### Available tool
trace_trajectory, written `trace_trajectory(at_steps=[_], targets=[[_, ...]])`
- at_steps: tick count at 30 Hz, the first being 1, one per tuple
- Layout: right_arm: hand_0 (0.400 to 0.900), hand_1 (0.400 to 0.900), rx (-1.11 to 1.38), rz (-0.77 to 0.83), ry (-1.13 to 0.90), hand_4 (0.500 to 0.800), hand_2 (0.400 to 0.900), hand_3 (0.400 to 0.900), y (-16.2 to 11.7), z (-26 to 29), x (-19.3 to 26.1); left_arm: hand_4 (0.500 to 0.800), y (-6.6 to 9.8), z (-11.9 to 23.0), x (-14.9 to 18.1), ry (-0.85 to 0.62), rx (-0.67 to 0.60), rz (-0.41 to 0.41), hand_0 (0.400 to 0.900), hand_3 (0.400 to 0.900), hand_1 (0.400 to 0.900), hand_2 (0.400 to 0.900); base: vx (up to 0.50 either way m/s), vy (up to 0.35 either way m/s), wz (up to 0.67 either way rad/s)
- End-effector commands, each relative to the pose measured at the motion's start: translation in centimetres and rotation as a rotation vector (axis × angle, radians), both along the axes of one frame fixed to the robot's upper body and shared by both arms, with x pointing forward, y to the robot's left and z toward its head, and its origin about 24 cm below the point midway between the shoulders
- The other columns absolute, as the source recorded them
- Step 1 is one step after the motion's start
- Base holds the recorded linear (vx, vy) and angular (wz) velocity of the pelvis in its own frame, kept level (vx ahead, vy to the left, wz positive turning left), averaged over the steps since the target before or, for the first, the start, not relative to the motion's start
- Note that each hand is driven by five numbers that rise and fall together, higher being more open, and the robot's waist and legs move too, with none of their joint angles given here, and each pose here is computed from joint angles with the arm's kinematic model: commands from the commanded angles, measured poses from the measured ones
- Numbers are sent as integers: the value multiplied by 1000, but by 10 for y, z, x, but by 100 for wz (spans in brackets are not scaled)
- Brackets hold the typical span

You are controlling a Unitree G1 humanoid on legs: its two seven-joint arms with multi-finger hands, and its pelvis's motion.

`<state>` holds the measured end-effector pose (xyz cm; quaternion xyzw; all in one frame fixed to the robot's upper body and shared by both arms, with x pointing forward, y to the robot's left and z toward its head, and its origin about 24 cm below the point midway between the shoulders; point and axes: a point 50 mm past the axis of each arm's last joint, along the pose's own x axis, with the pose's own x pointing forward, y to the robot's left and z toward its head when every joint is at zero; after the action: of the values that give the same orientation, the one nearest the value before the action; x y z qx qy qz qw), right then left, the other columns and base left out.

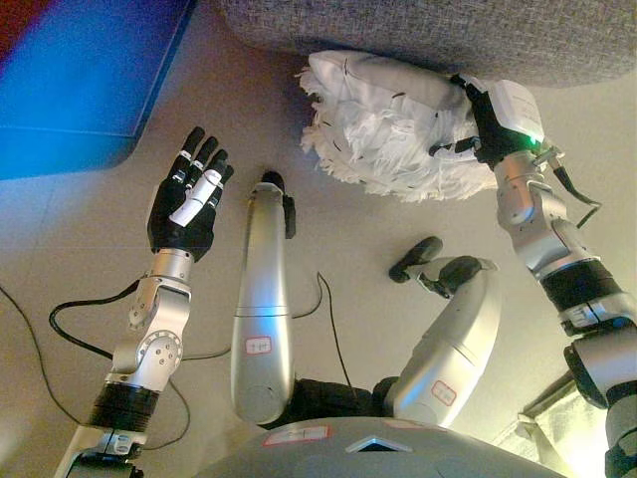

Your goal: Pick up the pillow and put it on the sofa.

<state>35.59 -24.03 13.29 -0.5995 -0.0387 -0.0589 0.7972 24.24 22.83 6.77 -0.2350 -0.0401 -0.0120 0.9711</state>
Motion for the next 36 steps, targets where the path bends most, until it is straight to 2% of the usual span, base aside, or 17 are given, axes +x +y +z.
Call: trace_trajectory(at_steps=[1,7,13,14,15,16,22,28,36], targets=[[900,900,-150,-156,-82,800,900,900,-34,35,7,800,-4,29,-2,-179,-52,-22,900,900,900,900,16,51,10],[900,900,-203,-273,10,800,900,900,-39,38,17,800,-3,25,-3,-153,-51,-28,900,900,900,900,13,15,9],[900,900,-207,-315,157,800,900,900,-32,35,25,800,-4,23,-3,-140,-47,-40,900,900,900,900,2,-1,1],[565,565,-194,-311,176,599,565,565,-29,35,26,800,-5,22,-3,-135,-47,-40,900,900,900,900,0,0,0],[565,565,-185,-308,185,599,565,565,-27,35,28,800,-5,22,-3,-133,-49,-40,900,900,900,900,0,0,0],[400,400,-174,-299,193,500,400,400,-24,36,29,800,-5,21,-4,-132,-47,-41,900,900,900,900,5,3,-3],[400,400,-101,-241,180,500,400,400,-13,34,31,800,-6,18,-7,-121,-47,-33,900,900,900,900,11,2,-4],[400,400,204,-201,224,500,400,400,-9,16,28,800,-6,12,-11,-95,-54,-20,900,900,900,900,10,5,-2],[400,400,437,-153,173,500,400,400,-2,8,25,800,-7,6,-13,-72,-61,-10,900,900,900,900,1,-3,1]])
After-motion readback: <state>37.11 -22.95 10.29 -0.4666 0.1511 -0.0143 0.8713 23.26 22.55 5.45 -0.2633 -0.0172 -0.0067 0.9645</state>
